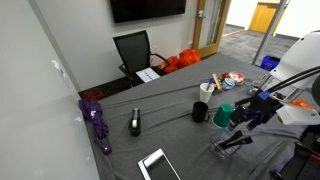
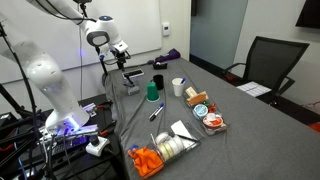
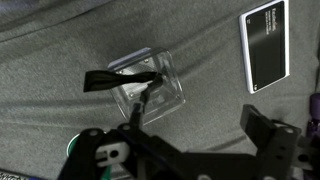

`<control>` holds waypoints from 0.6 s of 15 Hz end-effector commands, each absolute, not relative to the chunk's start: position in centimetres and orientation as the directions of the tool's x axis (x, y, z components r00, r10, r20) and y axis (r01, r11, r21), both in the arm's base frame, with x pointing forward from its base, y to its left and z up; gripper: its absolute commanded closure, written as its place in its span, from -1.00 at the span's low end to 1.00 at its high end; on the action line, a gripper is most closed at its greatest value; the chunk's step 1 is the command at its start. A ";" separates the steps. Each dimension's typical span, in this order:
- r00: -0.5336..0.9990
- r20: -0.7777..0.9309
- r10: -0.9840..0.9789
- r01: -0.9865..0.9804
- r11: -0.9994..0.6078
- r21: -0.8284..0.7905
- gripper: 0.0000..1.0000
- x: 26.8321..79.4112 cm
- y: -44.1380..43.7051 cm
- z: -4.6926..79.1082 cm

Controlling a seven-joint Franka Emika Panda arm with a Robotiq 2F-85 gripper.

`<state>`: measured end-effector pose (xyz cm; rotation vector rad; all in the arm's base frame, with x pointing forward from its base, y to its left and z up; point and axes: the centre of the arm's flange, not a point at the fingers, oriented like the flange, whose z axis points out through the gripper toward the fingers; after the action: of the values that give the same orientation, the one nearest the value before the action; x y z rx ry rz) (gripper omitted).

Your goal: Remove the clamp from the clear bowl and place it inside the black cup

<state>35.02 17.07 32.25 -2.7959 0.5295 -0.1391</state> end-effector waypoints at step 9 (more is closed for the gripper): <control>0.917 0.086 -0.390 -0.348 -0.886 -0.306 -1.00 35.9 16.9 31.3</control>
<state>35.93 16.86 31.26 -2.7916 0.5491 -0.2093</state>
